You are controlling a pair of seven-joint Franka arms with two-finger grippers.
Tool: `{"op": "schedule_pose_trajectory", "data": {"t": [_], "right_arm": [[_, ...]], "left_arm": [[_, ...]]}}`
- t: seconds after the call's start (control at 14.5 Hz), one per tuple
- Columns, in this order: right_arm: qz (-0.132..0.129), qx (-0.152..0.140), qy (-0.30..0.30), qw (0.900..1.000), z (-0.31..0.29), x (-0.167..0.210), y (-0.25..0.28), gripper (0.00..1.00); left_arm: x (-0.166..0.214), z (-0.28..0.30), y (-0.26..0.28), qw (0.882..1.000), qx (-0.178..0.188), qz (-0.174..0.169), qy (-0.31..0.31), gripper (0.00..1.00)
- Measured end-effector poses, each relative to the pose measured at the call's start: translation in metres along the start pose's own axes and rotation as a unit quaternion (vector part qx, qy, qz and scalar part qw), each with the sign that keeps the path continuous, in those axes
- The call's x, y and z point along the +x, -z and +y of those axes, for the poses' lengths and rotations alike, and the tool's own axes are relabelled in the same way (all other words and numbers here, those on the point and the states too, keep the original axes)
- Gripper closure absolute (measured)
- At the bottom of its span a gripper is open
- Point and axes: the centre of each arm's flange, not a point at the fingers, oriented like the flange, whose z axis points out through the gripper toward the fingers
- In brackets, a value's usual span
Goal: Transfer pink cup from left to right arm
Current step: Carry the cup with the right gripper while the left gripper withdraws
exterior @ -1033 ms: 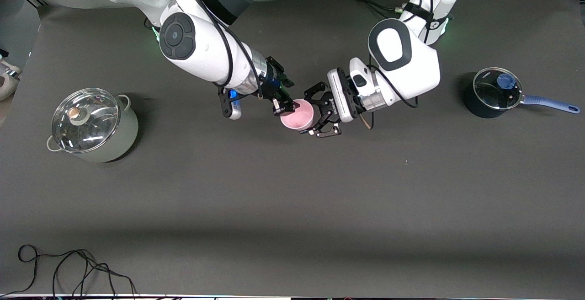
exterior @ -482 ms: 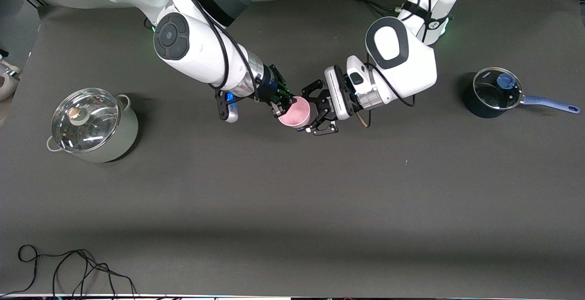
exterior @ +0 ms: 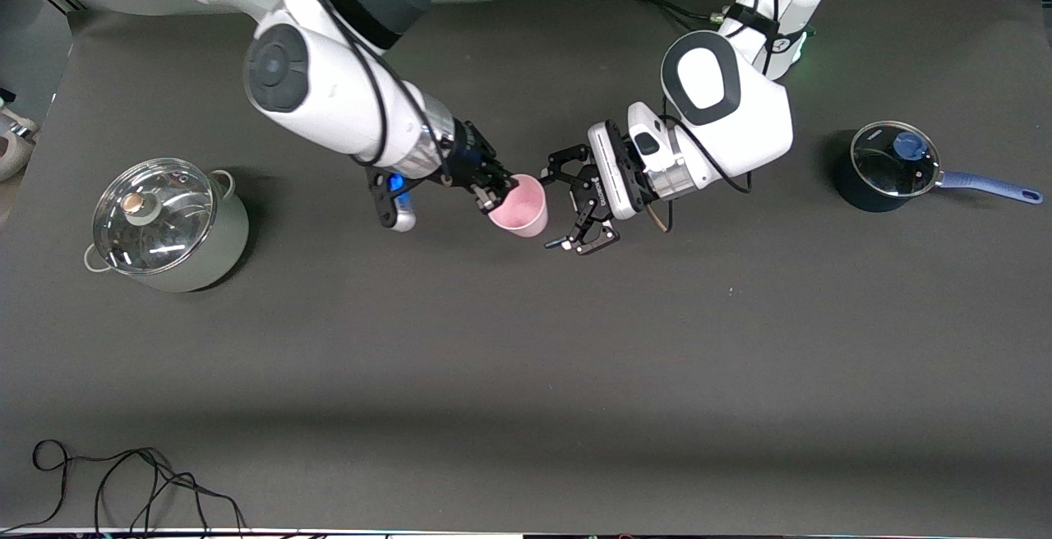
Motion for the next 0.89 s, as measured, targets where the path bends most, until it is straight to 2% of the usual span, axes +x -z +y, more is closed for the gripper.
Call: {"op": "schedule_pose_trajectory", "data": {"t": [0.14,0.21,0.41,0.55,0.69,0.83,0.89], "right_arm": [[0.012,-0.012,0.042,0.999,0.005,0.014,0.019,0.97],[0.024,-0.028,0.082,0.996,0.01,0.023,0.027,0.97],[0.058,-0.096,0.194,0.975,0.024,0.063,0.044,0.97],[0.078,-0.134,0.263,0.952,0.029,0.104,0.053,0.97],[0.099,-0.178,0.327,0.923,0.034,0.146,0.056,0.97],[0.103,-0.215,0.373,0.897,0.04,0.187,0.05,0.97],[0.1,-0.225,0.386,0.889,0.043,0.21,0.046,0.97]], "left_arm": [[-0.003,-0.004,0.002,1.0,0.003,-0.003,0.0,0.01],[-0.007,-0.008,0.003,1.0,0.005,-0.007,0.001,0.01],[-0.041,-0.041,0.012,0.999,0.02,-0.024,0.028,0.01],[-0.072,-0.072,0.025,0.998,0.007,-0.024,0.059,0.01],[-0.095,-0.097,0.048,0.995,-0.03,-0.039,0.089,0.01],[-0.104,-0.118,0.08,0.987,-0.071,-0.066,0.13,0.01],[-0.105,-0.126,0.096,0.981,-0.089,-0.078,0.153,0.0]]}}
